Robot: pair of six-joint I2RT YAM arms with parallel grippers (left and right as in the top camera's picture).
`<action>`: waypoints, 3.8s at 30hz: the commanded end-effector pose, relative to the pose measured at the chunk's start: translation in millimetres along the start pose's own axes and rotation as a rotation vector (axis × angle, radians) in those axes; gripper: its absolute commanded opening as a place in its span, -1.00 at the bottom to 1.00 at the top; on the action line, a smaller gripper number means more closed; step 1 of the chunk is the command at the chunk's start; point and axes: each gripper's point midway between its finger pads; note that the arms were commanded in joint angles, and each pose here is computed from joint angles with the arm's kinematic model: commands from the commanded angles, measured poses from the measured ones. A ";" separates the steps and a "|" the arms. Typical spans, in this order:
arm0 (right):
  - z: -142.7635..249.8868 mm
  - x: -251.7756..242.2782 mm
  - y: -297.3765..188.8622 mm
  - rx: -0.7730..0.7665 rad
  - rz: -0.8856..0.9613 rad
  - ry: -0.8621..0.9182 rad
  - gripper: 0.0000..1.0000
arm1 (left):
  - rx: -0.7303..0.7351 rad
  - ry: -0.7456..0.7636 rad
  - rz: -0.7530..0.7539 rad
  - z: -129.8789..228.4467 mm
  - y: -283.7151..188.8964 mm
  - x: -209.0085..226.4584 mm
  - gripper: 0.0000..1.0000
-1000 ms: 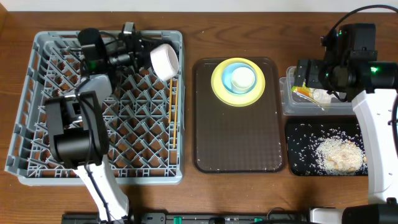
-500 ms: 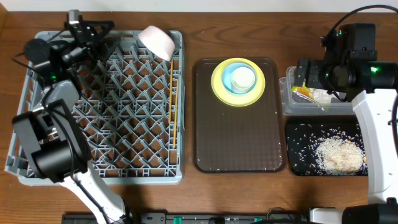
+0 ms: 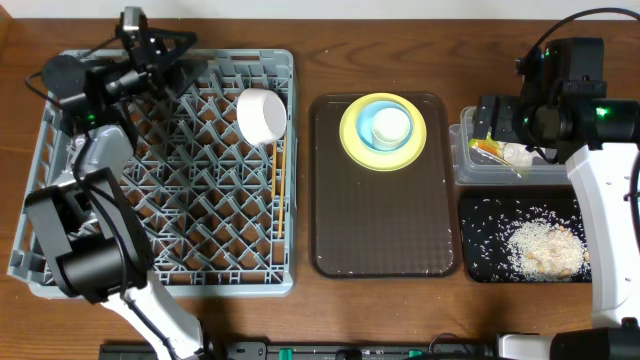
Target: Sort waste into correct bins and load items into the dishwasher rack
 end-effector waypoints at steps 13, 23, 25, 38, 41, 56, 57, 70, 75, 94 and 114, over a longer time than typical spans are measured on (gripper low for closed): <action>-0.1 2.4 0.8 0.003 -0.002 -0.020 0.98 | 0.313 0.231 0.118 120.0 115.8 -104.8 0.83; -0.1 2.4 0.8 0.003 -0.002 -0.020 0.99 | 0.189 0.111 0.127 111.6 166.2 -90.5 0.83; -0.1 2.4 0.8 0.003 -0.002 -0.020 0.98 | 0.147 0.086 0.078 106.8 175.3 -73.4 0.83; -0.1 2.4 0.8 0.003 -0.002 -0.020 0.98 | -0.115 0.357 -0.666 125.4 197.4 45.6 0.89; -0.1 2.4 0.8 0.003 -0.002 -0.020 0.98 | -0.086 0.492 -0.816 136.5 197.0 47.1 0.89; -0.1 2.4 0.8 0.003 -0.002 -0.020 0.98 | 0.138 0.968 -0.957 218.8 266.2 91.1 0.22; -0.1 2.4 0.8 0.003 -0.002 -0.020 0.99 | 0.152 0.992 -0.949 221.7 271.7 95.1 0.18; -0.2 2.3 0.7 0.002 -0.001 -0.020 0.99 | 0.123 1.112 -1.027 205.6 292.3 146.3 -0.26; -0.2 2.4 0.7 0.002 -0.002 -0.020 0.99 | 0.130 1.119 -1.032 204.5 295.1 157.8 -0.44; -0.1 2.4 0.8 0.003 -0.002 -0.020 0.99 | 0.060 1.140 -1.081 190.3 292.6 159.8 -0.88; -0.1 2.4 0.8 0.003 -0.002 -0.020 0.98 | 0.159 0.376 -0.585 179.5 162.8 -11.0 -0.87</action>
Point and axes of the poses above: each gripper's point midway between its finger pads, its own y axis out along the fingers, its own x axis along the line the jaws close on, z = x × y, and after that the axes turned 6 degrees about -y, right-handed
